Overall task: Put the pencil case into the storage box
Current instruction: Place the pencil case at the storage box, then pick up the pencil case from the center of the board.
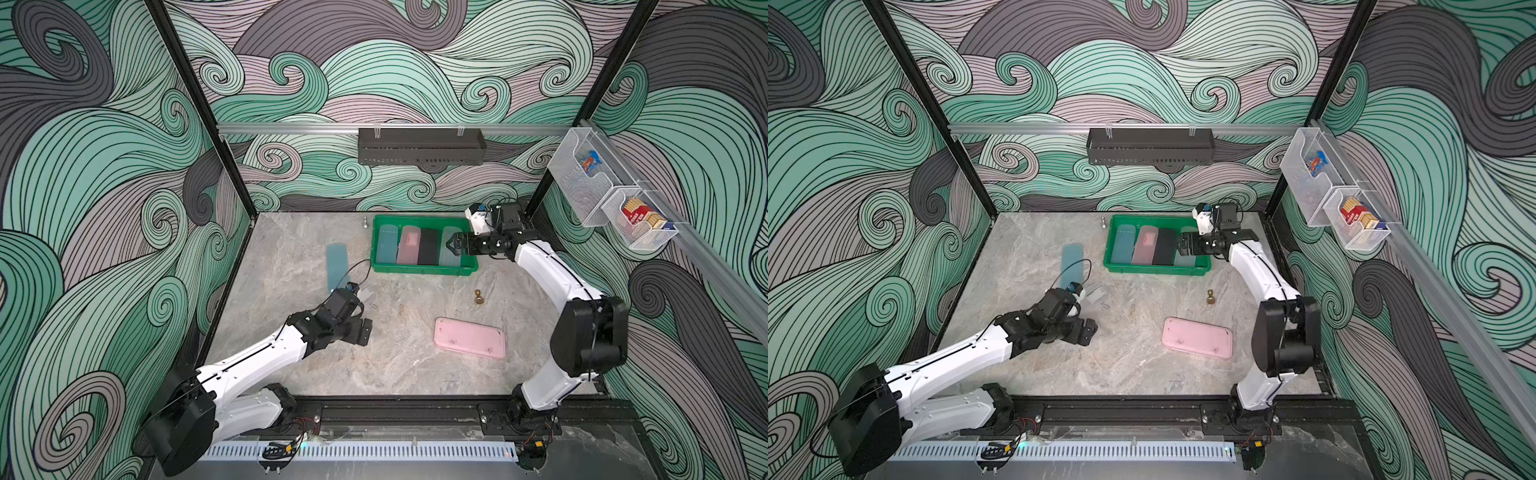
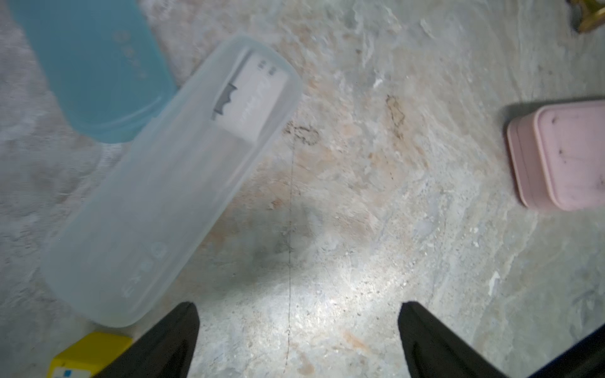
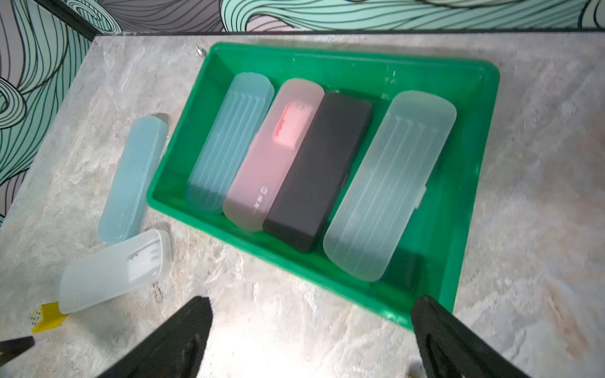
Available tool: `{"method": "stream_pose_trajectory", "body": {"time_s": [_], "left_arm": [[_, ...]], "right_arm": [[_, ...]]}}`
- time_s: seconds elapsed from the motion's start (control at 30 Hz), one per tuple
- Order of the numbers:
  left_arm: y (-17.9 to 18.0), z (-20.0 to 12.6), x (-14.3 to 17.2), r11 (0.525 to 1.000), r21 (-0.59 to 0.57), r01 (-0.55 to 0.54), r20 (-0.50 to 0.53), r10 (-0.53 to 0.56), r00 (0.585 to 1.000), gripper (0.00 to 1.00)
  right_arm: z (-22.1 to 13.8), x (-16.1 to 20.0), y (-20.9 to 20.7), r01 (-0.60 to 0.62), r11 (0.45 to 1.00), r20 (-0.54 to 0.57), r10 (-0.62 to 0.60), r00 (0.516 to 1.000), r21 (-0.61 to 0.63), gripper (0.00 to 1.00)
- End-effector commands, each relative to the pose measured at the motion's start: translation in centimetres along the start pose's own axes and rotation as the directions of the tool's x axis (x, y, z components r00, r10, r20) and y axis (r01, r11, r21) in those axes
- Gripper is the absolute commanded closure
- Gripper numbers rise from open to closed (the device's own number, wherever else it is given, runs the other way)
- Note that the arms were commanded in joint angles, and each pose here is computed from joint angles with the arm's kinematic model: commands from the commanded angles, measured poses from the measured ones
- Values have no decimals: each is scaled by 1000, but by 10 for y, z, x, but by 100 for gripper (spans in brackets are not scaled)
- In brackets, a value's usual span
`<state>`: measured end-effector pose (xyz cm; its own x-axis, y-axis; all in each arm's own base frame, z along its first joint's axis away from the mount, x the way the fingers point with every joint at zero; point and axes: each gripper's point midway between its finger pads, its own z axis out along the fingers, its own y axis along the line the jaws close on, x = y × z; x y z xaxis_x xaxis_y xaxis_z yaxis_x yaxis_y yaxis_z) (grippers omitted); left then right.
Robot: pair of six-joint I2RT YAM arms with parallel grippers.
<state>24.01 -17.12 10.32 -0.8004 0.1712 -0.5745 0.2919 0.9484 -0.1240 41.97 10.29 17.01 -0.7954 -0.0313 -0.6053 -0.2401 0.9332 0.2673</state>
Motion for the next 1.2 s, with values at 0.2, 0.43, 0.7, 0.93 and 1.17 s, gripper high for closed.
{"method": "stream_pose_trajectory", "body": {"time_s": [0.2, 0.43, 0.7, 0.93, 1.17], "left_arm": [[53, -31, -80, 963, -221, 152, 81, -137, 987, 1], [82, 17, -101, 929, -305, 208, 14, -214, 977, 1], [100, 89, -98, 914, -337, 226, -184, -299, 936, 1], [124, 120, -114, 897, -346, 276, -195, -357, 914, 1], [140, 147, -126, 893, -354, 278, -241, -375, 895, 1]], "right_arm": [[5, 83, 32, -11, 999, -86, 8, 996, -30, 1], [3, 103, 50, 25, 996, -107, -34, 994, -87, 1], [8, 105, 66, 61, 990, -107, -75, 991, -127, 1], [10, 109, 78, 97, 984, -113, -115, 987, -149, 1], [8, 108, 76, 109, 985, -103, -123, 987, -134, 1]]}}
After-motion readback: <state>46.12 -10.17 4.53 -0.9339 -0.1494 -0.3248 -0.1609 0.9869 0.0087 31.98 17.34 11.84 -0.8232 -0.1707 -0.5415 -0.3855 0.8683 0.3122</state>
